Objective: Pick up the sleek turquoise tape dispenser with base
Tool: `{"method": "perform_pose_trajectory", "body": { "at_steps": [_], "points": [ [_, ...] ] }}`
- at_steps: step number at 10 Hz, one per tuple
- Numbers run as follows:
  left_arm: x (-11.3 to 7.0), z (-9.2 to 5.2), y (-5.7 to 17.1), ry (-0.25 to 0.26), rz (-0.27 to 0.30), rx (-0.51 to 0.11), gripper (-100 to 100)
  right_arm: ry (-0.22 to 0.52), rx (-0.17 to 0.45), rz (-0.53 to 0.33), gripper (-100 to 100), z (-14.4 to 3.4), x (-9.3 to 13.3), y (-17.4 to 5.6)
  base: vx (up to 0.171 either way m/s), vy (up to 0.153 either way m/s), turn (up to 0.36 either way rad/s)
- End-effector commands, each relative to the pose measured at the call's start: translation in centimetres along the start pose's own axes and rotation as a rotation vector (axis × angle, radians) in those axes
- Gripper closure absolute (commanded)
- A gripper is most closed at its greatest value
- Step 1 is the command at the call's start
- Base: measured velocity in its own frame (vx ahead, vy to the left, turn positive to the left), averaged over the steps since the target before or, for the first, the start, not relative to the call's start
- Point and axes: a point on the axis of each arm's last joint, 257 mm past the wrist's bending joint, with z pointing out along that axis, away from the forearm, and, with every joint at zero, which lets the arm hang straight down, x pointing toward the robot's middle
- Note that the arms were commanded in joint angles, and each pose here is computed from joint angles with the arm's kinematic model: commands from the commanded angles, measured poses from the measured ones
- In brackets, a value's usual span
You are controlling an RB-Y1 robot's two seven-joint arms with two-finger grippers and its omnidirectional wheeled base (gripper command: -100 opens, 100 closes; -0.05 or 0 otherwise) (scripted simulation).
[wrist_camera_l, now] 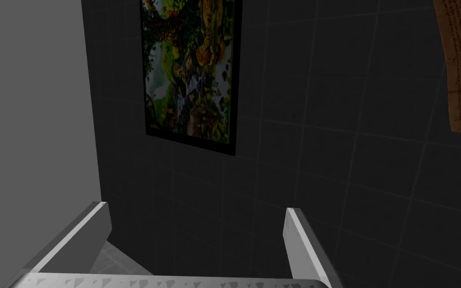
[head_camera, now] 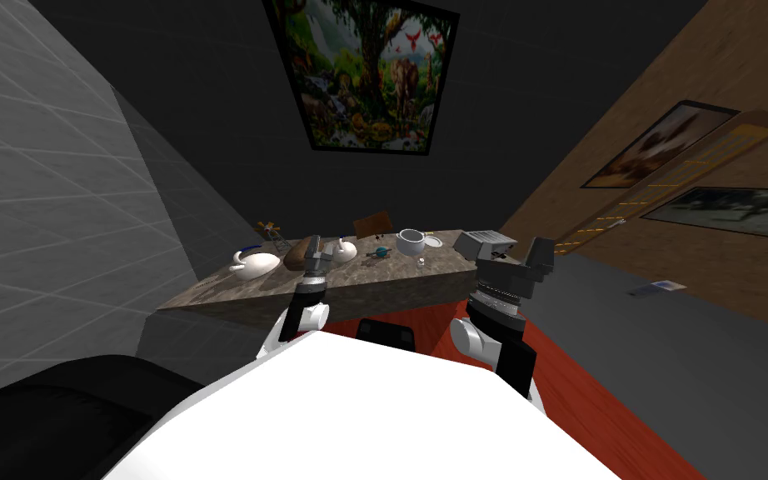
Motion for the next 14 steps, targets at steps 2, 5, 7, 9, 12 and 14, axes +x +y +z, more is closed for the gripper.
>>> {"method": "perform_pose_trajectory", "body": {
  "at_steps": [2,5,7,9,12,14],
  "points": [
    [0.2,0.7,1.3,0.028,0.011,-0.032,-100,0.0,0.0,0.0,0,0.0,0.0,0.0,-0.024,-0.028,0.066],
    [0.2,2.0,3.4,0.053,0.022,-0.084,-100,0.0,0.0,0.0,0,0.0,0.0,0.0,-0.028,-0.035,0.05],
    [0.1,3.2,4.8,0.067,0.029,-0.116,-100,0.0,0.0,0.0,0,0.0,0.0,0.0,-0.026,-0.054,0.079],
    [-0.1,3.8,6.1,0.07,0.032,-0.155,-100,0.0,0.0,0.0,0,0.0,0.0,0.0,-0.006,-0.035,0.034],
    [-0.3,5.3,7.9,0.076,0.035,-0.201,-100,0.0,0.0,0.0,0,0.0,0.0,0.0,-0.006,-0.043,0.054],
    [-0.5,6.0,9.1,0.075,0.035,-0.237,-100,0.0,0.0,0.0,0,0.0,0.0,0.0,-0.004,-0.032,0.037]
  ]
}}
